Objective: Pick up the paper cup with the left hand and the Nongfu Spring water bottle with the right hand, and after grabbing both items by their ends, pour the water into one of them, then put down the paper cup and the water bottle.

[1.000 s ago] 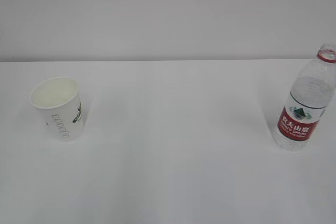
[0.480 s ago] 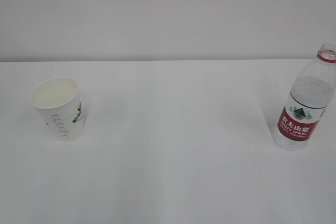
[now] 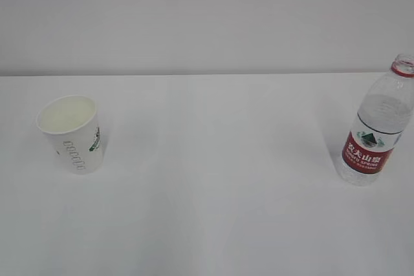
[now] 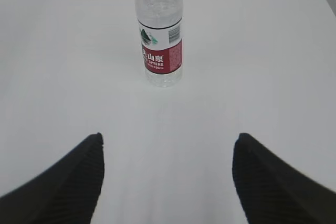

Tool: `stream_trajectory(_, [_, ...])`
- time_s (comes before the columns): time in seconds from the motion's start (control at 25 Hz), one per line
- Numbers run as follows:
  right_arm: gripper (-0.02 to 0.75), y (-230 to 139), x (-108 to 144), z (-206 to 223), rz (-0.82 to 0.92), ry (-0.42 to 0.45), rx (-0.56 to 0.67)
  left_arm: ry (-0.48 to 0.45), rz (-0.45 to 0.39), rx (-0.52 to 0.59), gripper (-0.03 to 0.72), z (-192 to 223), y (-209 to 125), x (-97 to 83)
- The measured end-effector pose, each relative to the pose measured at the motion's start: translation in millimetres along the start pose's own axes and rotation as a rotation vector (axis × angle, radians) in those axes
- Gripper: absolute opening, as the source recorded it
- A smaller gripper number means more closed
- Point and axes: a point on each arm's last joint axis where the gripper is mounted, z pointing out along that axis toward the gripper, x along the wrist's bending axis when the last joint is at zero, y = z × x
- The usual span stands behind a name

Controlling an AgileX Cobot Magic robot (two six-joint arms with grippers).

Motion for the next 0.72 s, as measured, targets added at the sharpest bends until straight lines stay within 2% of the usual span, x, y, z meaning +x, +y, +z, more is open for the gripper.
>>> stream_trajectory(0.32, [0.573, 11, 0, -4, 0.0, -0.007, -0.108, 0.003, 0.003, 0.039, 0.516, 7, 5, -0.8])
stream_trajectory(0.72, [0.573, 17, -1, -5, 0.003, -0.007, -0.176, 0.0, 0.009, 0.049, 0.515, 20, 26, -3.5])
